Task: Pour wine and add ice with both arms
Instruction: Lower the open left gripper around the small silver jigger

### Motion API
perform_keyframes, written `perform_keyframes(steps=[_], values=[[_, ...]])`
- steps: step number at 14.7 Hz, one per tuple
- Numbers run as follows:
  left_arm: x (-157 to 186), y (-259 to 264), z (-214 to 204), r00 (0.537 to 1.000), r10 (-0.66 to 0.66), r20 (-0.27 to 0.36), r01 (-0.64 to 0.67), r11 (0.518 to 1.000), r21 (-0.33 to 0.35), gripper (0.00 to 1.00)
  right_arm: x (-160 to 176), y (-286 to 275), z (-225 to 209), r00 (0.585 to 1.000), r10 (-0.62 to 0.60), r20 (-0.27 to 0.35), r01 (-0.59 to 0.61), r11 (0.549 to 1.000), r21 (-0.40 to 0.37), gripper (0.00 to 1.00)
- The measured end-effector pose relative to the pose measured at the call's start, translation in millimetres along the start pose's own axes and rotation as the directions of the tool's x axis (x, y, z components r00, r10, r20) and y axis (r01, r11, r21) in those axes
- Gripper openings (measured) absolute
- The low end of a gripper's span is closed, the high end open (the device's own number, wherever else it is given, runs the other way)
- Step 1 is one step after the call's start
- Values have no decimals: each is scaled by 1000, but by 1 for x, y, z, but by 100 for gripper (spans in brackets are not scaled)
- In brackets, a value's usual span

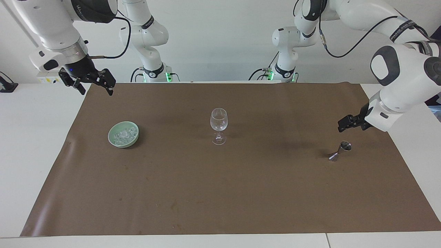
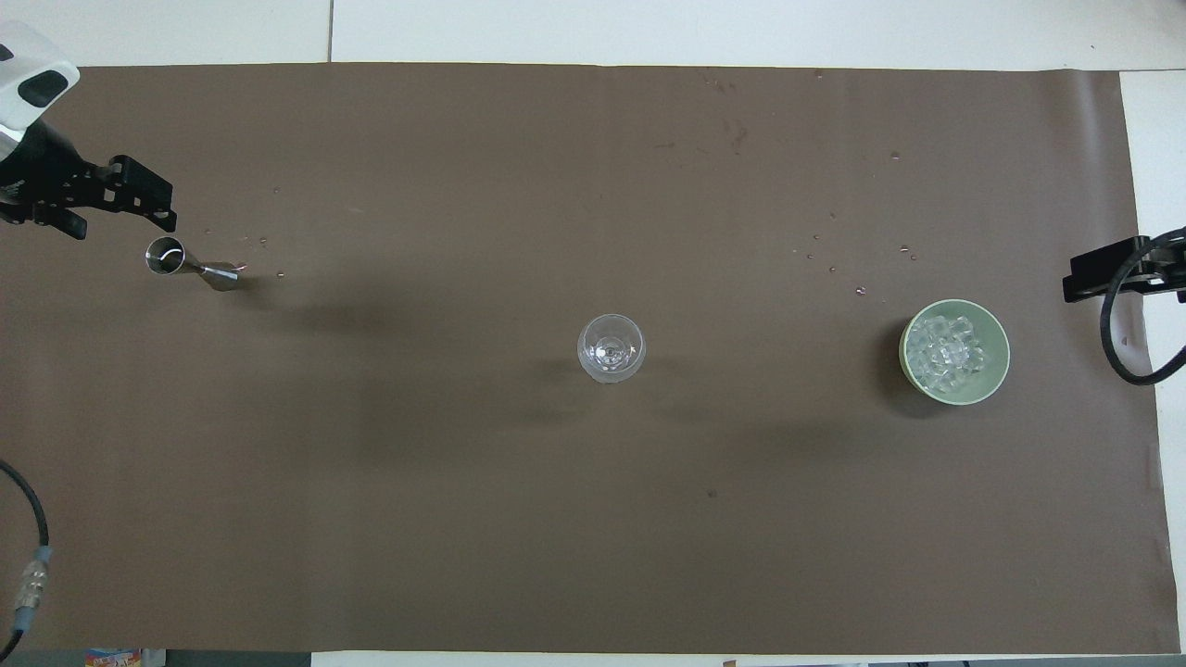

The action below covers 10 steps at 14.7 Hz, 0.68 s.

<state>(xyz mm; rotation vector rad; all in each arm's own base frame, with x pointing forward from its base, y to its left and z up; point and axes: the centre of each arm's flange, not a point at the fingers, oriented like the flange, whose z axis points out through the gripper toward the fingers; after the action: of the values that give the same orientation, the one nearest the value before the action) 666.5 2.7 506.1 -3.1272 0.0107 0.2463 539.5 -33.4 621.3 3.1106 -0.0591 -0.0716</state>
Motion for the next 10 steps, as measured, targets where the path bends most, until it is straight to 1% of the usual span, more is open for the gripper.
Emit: perform_keyframes(steps=[2, 5, 8, 9, 10], values=[[20, 0, 12, 1000, 0, -21, 0, 1000, 3, 100, 0, 0, 0, 1000, 0, 0, 0, 1000, 0, 100], [25, 0, 20, 1000, -2, -14, 2, 1000, -6, 100, 0, 0, 0, 1000, 0, 0, 0, 1000, 0, 100], [22, -24, 28, 999, -51, 14, 52, 996, -71, 100, 0, 0, 0, 1000, 0, 0, 0, 1000, 0, 100], [19, -38, 32, 996, -81, 29, 83, 991, -101, 100, 0, 0, 0, 1000, 0, 0, 0, 1000, 0, 100], [16, -51, 35, 989, -140, 46, 145, 979, -140, 100, 0, 0, 0, 1000, 0, 0, 0, 1000, 0, 100]])
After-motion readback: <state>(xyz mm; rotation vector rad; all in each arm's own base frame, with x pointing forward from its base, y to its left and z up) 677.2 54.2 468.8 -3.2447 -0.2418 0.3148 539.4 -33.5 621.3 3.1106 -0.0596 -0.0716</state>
